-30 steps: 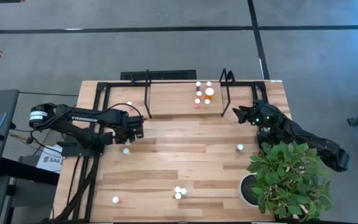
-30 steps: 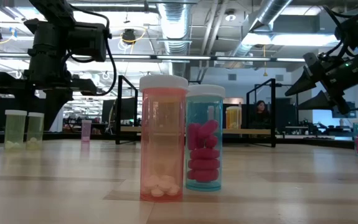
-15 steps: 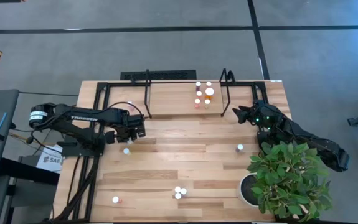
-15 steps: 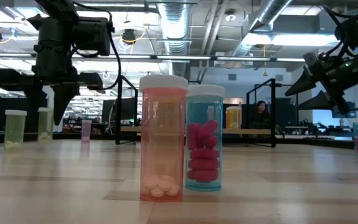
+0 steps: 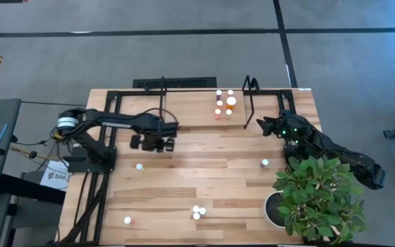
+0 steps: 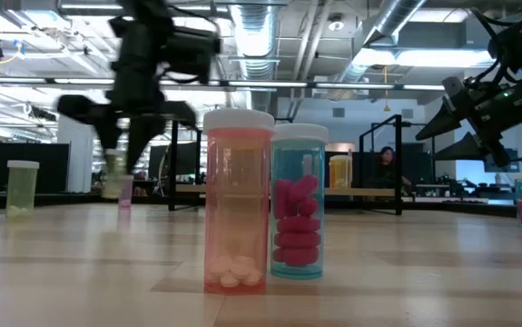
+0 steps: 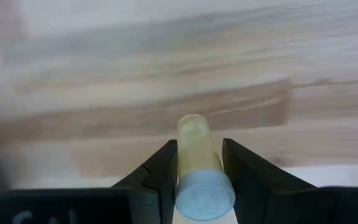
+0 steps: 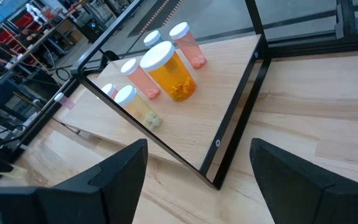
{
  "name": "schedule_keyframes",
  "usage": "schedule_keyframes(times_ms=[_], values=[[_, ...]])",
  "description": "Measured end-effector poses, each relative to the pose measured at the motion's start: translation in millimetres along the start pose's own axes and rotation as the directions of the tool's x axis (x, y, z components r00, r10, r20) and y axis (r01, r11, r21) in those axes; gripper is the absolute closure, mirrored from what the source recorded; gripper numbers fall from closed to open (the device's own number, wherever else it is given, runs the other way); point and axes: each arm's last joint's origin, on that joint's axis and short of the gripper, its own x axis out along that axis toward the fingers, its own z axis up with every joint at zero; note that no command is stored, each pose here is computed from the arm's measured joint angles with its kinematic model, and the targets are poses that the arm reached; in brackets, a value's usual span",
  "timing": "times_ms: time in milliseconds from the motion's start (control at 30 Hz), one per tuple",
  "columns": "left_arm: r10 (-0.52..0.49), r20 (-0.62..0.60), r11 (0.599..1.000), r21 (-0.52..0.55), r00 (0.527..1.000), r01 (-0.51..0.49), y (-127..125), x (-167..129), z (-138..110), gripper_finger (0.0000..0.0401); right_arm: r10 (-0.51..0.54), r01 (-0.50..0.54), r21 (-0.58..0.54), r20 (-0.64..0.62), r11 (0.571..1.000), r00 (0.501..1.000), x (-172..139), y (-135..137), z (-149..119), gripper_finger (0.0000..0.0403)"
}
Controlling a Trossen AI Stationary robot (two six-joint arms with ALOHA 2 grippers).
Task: Pick and place medicine bottles onto shelf by color
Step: Put the yellow pill bottle on the shelf
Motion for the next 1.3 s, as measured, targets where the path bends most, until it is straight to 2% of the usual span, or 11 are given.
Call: schedule_keyframes(times_ms=[167, 367, 733, 867, 967, 1100, 1200, 1233, 1300], values=[[0.003, 0.022, 0.990, 0.139, 1.000, -0.005, -36, -14, 10, 0.0300, -0.003, 0.003, -0.001, -0.003, 1.000, 1.000, 0, 0, 0, 0.0097], [-0.029, 0.062, 0.970, 0.243, 0.998, 0.013, -66, -30, 19, 0.0300, -0.005, 0.005, -0.001, -0.007, 1.000, 1.000, 0, 0, -1, 0.0097], [-0.092, 0.151, 0.949, 0.313, 0.984, 0.041, -90, -57, 50, 0.0300, -0.015, 0.015, -0.004, -0.019, 1.000, 1.000, 0, -1, -2, 0.0097], [-0.103, 0.183, 0.930, 0.366, 0.978, 0.030, -100, -63, 60, 0.0300, -0.014, 0.014, -0.004, -0.018, 1.000, 1.000, 0, -1, -2, 0.0097], [-0.090, 0.208, 0.878, 0.478, 0.974, -0.021, -108, -66, 68, 0.0300, -0.014, 0.014, -0.004, -0.018, 1.000, 1.000, 0, -1, -2, 0.0097], [-0.046, 0.220, 0.753, 0.649, 0.974, -0.111, -120, -62, 76, 0.0300, -0.014, 0.014, -0.004, -0.017, 1.000, 1.000, 0, -1, -2, 0.0097], [-0.040, 0.190, 0.662, 0.741, 0.981, -0.117, -126, -57, 86, 0.0296, -0.014, 0.013, -0.004, -0.018, 1.000, 1.000, 0, -1, -2, 0.0097], [-0.034, 0.178, 0.641, 0.759, 0.983, -0.115, -127, -56, 90, 0.0294, -0.014, 0.014, -0.004, -0.018, 1.000, 1.000, 0, -1, -2, 0.0097], [-0.038, 0.172, 0.628, 0.771, 0.984, -0.111, -129, -54, 100, 0.0293, -0.014, 0.014, -0.004, -0.017, 1.000, 1.000, 0, -1, -2, 0.0097]])
